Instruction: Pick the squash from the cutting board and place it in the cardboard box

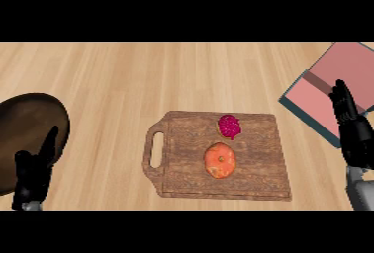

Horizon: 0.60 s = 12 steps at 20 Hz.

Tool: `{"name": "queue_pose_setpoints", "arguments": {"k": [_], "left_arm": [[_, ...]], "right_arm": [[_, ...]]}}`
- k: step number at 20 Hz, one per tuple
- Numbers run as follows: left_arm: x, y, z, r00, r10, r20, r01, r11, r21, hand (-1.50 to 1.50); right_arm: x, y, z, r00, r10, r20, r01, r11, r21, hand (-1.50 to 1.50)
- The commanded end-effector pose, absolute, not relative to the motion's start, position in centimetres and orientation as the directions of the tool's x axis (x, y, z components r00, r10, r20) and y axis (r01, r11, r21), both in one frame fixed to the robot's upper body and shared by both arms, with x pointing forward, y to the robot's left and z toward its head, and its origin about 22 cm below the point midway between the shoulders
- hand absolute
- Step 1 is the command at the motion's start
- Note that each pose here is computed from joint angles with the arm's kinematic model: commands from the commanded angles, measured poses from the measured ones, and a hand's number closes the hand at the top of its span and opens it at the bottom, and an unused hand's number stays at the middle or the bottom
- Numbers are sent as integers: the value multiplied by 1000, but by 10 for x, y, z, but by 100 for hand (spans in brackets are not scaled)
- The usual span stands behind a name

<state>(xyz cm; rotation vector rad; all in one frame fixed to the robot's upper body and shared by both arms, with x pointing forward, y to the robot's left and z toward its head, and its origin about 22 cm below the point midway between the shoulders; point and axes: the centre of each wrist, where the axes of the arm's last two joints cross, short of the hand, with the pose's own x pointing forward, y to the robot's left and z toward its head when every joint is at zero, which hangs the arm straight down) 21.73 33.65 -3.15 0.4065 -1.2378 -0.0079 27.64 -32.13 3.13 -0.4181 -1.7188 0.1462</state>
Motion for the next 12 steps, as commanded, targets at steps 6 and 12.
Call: {"name": "queue_pose_setpoints", "arguments": {"k": [6,12], "left_arm": [[189,341,40,74,-489,869,-32,870,492,0],[204,316,57,-115,-413,903,60,905,421,0]], "right_arm": [[291,-294,109,-384,365,848,265,923,-278,-150],[262,-290,98,-290,577,764,239,817,-526,-150]]}}
